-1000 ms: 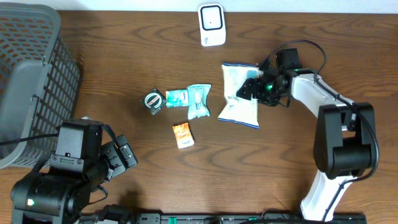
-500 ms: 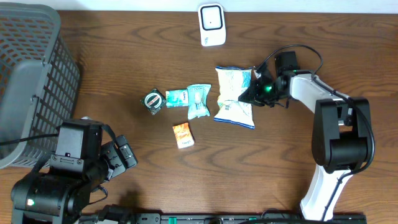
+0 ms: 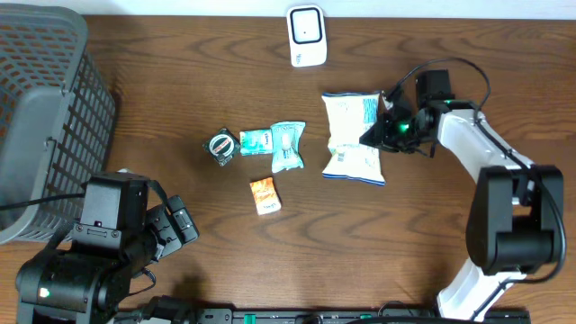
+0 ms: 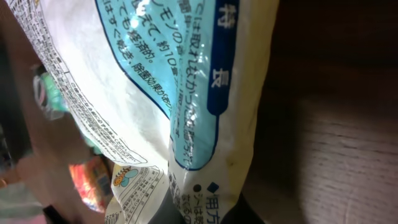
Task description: Scan the item barcode
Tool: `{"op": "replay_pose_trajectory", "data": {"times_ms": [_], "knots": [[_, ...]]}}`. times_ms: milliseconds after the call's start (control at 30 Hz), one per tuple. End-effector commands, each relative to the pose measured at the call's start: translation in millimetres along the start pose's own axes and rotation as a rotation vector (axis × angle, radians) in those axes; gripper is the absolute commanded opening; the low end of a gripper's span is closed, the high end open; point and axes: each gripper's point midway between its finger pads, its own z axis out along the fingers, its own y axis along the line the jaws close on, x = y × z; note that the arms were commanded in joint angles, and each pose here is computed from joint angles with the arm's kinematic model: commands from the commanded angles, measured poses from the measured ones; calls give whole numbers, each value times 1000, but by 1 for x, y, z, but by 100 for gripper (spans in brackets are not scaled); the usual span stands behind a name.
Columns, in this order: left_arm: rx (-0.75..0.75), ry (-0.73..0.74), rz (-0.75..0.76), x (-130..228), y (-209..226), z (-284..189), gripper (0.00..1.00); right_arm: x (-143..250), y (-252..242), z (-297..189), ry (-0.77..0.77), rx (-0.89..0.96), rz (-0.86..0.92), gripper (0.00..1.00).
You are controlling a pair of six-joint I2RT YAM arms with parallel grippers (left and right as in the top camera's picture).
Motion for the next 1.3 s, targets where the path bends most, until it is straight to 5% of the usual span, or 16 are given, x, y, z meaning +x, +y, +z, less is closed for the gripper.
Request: {"op": "replay_pose_trajectory", "data": {"times_ms": [0,33,133,400,600,900,1000,1200,1233,1267], "knots": [[-6,-1,-4,0,1,0,98,4,6,2,11,12,-72,1],[-6,-1,-4,0,1,0,98,7,4,4,20,29,-72,2],[-6,-1,-4,0,1,0,97,13,-5,11,45,95,-74,31],[-6,-1,-4,0,1,0,98,21,-20,15,69,224,-71,71],[-6,-1,-4,0,1,0,97,29,-34,23,90,272,-48,82],[-6,-1,-4,0,1,0,97,47,-24,62,180,117,-27,83],[-6,-1,-4,0,1,0,98,53,-25,72,205,117,-32,81],[-6,-1,-4,0,1,0,98,66,-23,87,250,125,-47,20],[-6,-1,-4,0,1,0,98,68,-24,90,259,128,-48,2],[-6,-1,-4,0,1,0,98,70,-24,92,265,128,-47,1]]}}
